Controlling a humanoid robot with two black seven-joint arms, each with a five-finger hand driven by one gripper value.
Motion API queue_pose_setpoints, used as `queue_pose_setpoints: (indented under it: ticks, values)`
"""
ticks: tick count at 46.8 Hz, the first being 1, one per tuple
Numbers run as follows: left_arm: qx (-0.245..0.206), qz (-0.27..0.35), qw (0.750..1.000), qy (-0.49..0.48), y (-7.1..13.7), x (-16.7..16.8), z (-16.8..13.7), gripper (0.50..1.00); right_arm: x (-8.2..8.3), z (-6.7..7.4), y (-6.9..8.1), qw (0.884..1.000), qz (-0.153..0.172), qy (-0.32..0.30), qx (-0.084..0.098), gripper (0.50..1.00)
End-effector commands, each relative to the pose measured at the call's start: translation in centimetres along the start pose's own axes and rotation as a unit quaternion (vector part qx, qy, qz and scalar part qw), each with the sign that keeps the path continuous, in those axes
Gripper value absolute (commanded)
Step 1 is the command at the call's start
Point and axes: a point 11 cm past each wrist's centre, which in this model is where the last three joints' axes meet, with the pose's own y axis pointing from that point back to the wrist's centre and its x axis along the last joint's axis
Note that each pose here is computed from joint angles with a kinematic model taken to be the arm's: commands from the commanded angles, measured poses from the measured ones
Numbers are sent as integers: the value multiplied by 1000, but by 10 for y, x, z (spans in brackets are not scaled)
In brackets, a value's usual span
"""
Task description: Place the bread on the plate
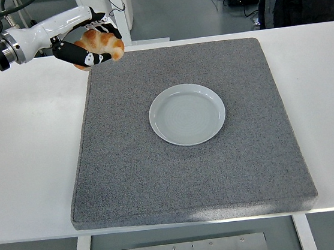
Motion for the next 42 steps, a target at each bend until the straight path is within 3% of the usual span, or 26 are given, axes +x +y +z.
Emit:
queue_pose_setpoints:
  ticks: [1,9,21,42]
  values:
    - [-4,-1,1000,-4,-3,3,4,500,0,0,0,1000,0,0,0,1000]
    - [-13,1,1000,-13,-8,10,13,500,0,0,0,1000,0,0,0,1000]
    - [-44,-16,999,-10,-33,-6,36,500,0,0,0,1000,0,0,0,1000]
    - [-111,-60,992,-10,-113,-52,103,500,0,0,0,1000,0,0,0,1000]
